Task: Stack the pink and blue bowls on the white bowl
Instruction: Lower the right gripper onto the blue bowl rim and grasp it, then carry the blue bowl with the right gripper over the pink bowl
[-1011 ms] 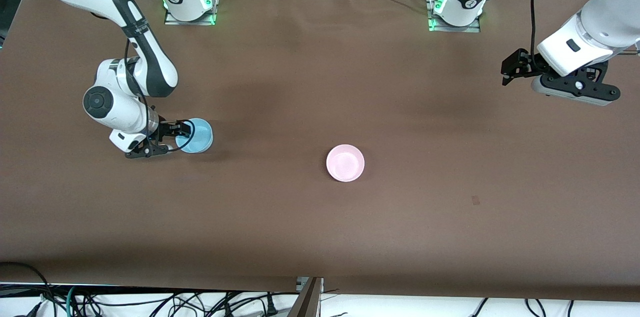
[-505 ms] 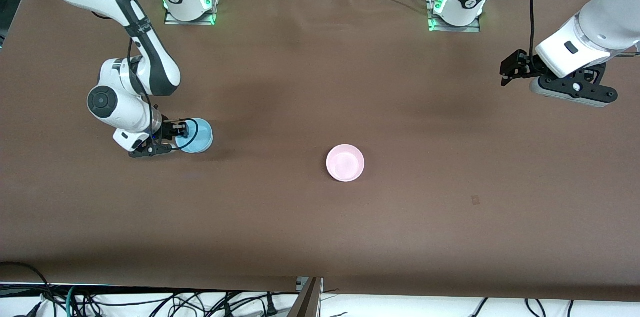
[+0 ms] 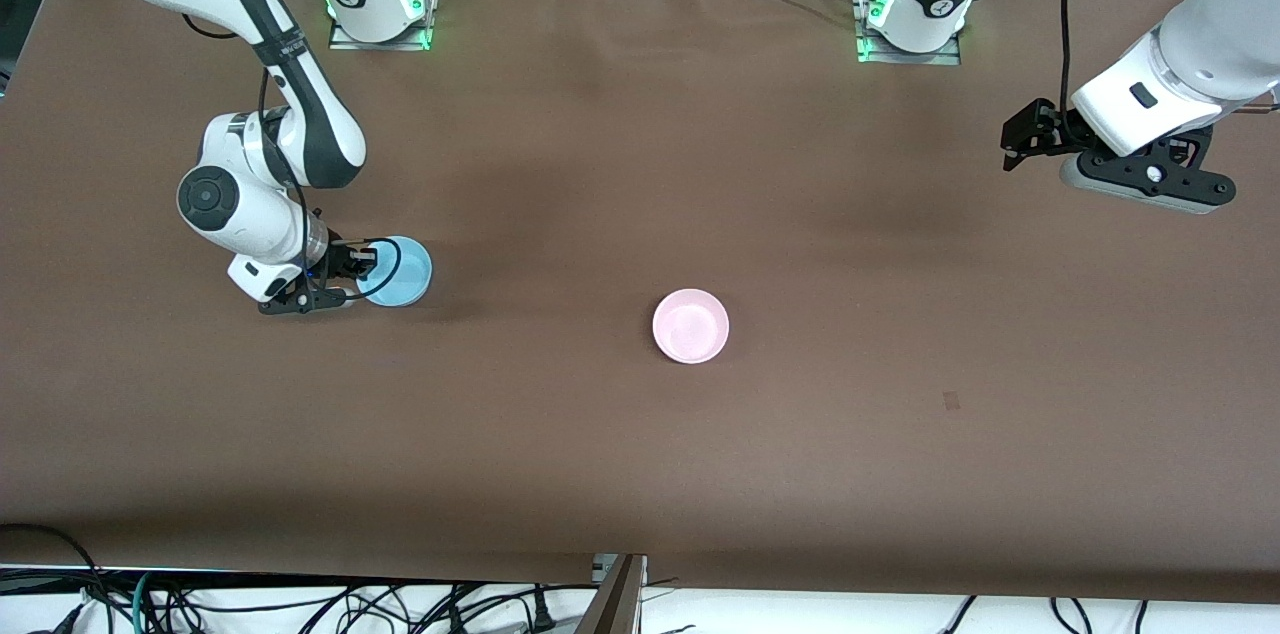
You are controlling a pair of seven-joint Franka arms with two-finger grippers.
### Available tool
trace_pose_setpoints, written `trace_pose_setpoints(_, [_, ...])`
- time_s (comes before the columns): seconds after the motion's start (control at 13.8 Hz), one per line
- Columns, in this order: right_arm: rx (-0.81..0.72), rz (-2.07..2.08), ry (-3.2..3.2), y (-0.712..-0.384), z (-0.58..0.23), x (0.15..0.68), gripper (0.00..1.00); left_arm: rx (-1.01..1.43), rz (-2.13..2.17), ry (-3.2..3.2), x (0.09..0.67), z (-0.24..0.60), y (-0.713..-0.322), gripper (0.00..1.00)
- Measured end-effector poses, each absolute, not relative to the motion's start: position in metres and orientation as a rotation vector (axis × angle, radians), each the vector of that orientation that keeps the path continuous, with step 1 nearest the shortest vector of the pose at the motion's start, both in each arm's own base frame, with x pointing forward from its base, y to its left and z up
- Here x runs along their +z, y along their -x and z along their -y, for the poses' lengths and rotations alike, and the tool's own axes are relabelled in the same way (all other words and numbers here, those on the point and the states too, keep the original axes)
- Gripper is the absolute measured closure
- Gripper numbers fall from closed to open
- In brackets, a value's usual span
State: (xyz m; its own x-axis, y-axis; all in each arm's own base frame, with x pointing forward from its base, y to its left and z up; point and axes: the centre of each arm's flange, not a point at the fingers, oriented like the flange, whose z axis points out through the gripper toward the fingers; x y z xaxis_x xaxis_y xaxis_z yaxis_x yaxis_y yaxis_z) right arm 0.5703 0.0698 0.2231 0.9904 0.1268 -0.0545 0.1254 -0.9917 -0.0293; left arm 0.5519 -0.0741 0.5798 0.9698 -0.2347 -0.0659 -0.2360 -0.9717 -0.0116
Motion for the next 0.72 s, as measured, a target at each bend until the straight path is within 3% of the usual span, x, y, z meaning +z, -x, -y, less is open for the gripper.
trace_pose_setpoints(0.22, [0.137,0.075,3.098,-0.586,-0.102,0.251,0.97,0.097,-0.370,3.099,0.581,0.074,-0.552,0.00])
trace_pose_setpoints(0.43, [0.148,-0.146,3.072,-0.604,-0.174,0.310,0.97,0.096,-0.370,3.099,0.581,0.074,-0.552,0.00])
trace_pose_setpoints(0.72, [0.147,-0.538,2.957,-0.595,-0.307,0.339,0.97,0.095,-0.371,3.098,0.581,0.074,-0.552,0.00])
